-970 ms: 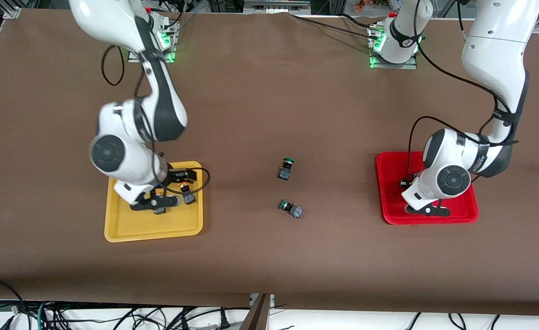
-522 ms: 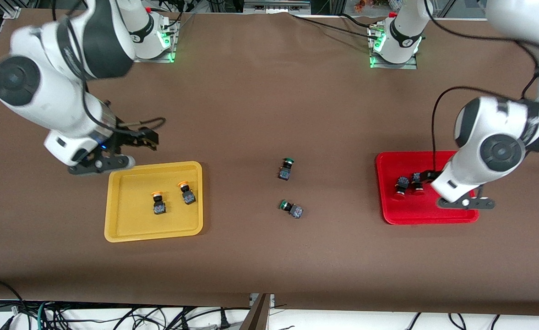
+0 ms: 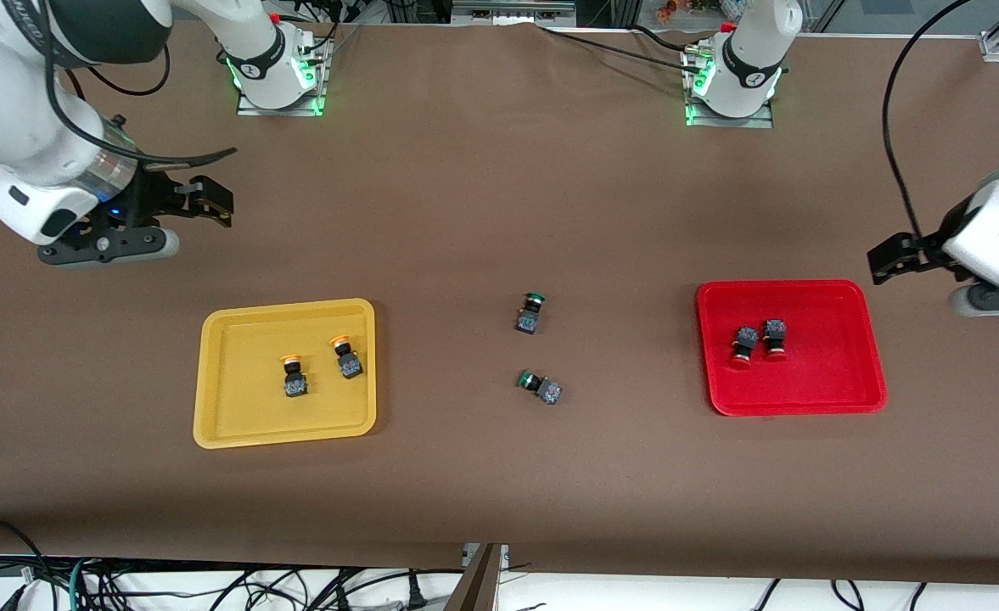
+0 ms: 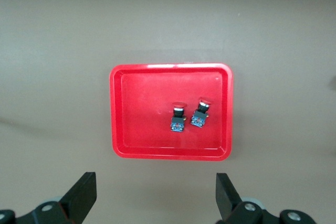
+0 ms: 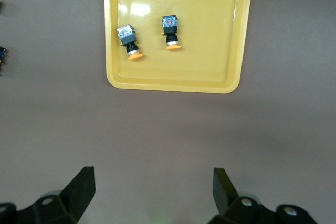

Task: Place red and yellow buttons in trays

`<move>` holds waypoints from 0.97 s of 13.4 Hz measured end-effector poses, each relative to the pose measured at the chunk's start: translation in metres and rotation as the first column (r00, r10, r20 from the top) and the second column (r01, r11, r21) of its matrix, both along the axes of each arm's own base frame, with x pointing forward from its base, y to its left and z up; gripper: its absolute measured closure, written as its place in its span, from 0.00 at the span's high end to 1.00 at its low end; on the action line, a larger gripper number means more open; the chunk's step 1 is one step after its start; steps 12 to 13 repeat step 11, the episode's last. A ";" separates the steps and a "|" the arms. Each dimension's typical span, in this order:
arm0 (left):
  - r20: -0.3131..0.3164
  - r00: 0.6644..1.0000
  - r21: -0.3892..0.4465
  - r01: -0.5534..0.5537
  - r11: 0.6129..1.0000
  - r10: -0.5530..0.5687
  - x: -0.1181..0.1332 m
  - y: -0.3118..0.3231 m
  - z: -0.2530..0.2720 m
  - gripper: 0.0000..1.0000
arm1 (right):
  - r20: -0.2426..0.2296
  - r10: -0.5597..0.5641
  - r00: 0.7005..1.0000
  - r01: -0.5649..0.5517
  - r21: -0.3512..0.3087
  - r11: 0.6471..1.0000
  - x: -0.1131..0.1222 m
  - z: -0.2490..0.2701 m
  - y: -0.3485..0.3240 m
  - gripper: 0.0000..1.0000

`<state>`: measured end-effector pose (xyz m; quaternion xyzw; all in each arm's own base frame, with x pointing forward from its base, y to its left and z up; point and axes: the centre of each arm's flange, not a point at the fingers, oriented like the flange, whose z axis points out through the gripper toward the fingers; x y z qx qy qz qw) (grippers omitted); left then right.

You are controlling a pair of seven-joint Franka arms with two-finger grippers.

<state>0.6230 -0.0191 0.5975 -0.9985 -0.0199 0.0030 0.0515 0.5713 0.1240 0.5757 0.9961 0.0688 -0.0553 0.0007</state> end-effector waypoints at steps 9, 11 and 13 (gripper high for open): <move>0.069 0.998 -0.074 -0.003 0.997 0.008 -0.057 0.000 -0.016 1.00 | 0.023 -0.042 0.999 0.042 0.000 0.999 -0.011 0.015 -0.036 1.00; 0.069 0.998 -0.070 0.016 0.997 -0.011 -0.075 -0.011 -0.017 1.00 | 0.028 -0.042 0.999 0.042 0.001 0.999 -0.011 0.017 -0.036 1.00; 0.069 0.998 -0.070 0.016 0.997 -0.011 -0.075 -0.011 -0.017 1.00 | 0.028 -0.042 0.999 0.042 0.001 0.999 -0.011 0.017 -0.036 1.00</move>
